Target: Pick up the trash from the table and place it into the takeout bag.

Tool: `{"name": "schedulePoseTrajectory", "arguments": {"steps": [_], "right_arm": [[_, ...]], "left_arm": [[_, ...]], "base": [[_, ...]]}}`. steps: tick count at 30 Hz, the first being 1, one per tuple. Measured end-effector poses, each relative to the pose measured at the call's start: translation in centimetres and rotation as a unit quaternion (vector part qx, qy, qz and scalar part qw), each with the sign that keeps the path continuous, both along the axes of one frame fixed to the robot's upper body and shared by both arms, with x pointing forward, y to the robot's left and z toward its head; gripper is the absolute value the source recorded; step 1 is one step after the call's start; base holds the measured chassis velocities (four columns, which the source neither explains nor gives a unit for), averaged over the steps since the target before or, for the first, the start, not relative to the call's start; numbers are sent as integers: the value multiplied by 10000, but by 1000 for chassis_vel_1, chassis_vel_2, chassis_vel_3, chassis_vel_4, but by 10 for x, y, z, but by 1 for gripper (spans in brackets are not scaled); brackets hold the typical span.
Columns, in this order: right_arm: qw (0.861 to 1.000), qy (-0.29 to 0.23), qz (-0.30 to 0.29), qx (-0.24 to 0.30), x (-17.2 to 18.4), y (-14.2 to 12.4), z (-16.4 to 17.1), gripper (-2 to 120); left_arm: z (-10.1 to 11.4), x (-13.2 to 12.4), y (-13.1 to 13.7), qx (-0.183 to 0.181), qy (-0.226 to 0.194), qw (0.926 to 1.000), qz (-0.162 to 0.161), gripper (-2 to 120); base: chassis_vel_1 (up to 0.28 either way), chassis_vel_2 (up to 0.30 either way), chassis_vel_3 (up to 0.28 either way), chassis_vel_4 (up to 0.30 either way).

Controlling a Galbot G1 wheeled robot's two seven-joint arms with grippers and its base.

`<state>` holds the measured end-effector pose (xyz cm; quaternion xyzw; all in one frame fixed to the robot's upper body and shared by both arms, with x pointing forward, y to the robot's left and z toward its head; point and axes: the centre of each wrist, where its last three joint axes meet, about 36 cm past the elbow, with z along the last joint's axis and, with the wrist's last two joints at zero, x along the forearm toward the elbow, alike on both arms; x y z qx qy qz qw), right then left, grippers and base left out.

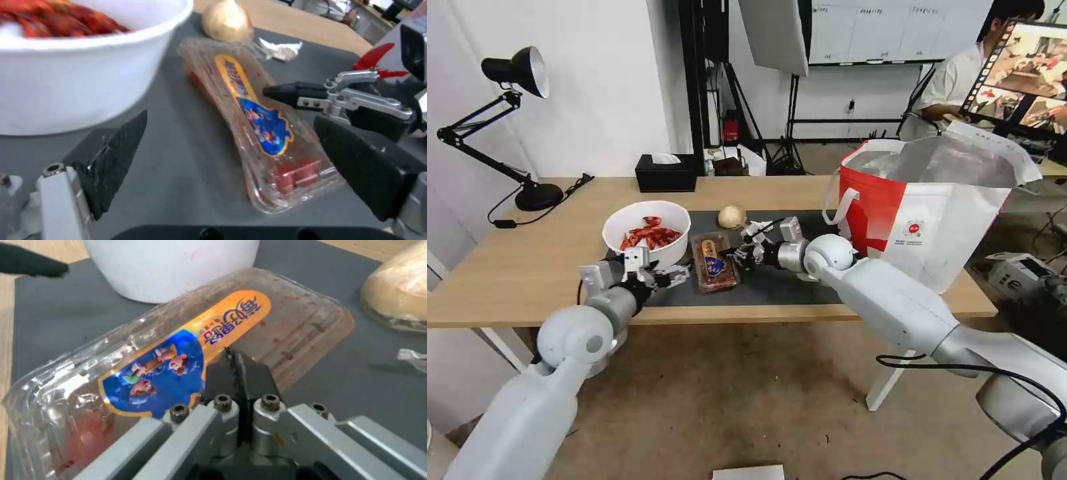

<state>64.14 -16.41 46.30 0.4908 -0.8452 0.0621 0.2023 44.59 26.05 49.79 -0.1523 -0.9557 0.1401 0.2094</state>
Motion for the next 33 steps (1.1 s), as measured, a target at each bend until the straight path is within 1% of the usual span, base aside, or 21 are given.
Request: {"name": "schedulePoseTrajectory", "arguments": {"steps": [2, 4, 6, 8, 14, 16, 18, 20, 21, 23, 24, 26, 28, 30, 32, 33], "right_arm": [[10000, 1, 2, -2, 0, 0, 0, 0], [10000, 13, 10, -7, -3, -2, -2, 0], [10000, 14, 11, -8, -3, -2, -2, 0], [10000, 21, 26, -4, -5, -2, -3, 0], [10000, 16, 43, 3, -6, -1, -2, 0], [10000, 11, 54, 8, -6, -1, -2, 0], [10000, 10, 58, 8, -6, 0, -2, 0], [10000, 4, 68, 11, -6, 0, -1, 0], [10000, 4, 68, 11, -6, 0, -1, 0], [10000, -1, 74, 13, -7, 0, 0, 0], [10000, -1, 74, 13, -7, 0, 0, 0], [10000, 0, 78, 9, -8, 0, 0, 0], [10000, 2, 77, 7, -8, -1, -1, 0], [10000, 8, 75, 0, -9, -2, -1, 0], [10000, 11, 74, -2, -9, -2, -2, 0], [10000, 13, 72, -5, -10, -3, -2, 0]], "left_arm": [[-1, 1, -1, -18, 21, 10000, -14, 100], [-8, 5, -7, -62, 133, 9999, -37, 100], [-9, 5, -8, -64, 147, 9999, -37, 100], [-15, 8, -11, -63, 231, 9997, -23, 100], [-17, 12, -13, -69, 299, 9995, 44, 100], [-16, 14, -13, -267, 431, 9987, 67, 100], [-15, 15, -13, -325, 473, 9983, 63, 100], [-11, 18, -11, -687, 760, 9947, 53, 100], [-11, 18, -11, -687, 760, 9947, 53, 100], [-10, 20, -9, -891, 967, 9913, 76, 100], [-10, 20, -9, -891, 967, 9913, 76, 100], [-11, 22, -8, -1051, 1144, 9878, 140, 100], [-12, 22, -7, -1086, 1180, 9869, 154, 100], [-12, 24, -6, -1218, 1287, 9840, 192, 100], [-11, 24, -5, -1251, 1310, 9833, 196, 100], [-10, 26, -5, -1356, 1365, 9811, 193, 100]], "base": [[0, 0, 0, 0], [0, 0, 0, 0], [0, 0, 0, 0], [0, 0, 0, 0], [0, 0, 0, 0], [0, 0, 0, 0], [0, 0, 0, 0], [0, 0, 0, 0], [0, 0, 0, 0], [0, 0, 0, 0], [0, 0, 0, 0], [0, 0, 0, 0], [0, 0, 0, 0], [0, 0, 0, 0], [0, 0, 0, 0], [0, 0, 0, 0]]}}
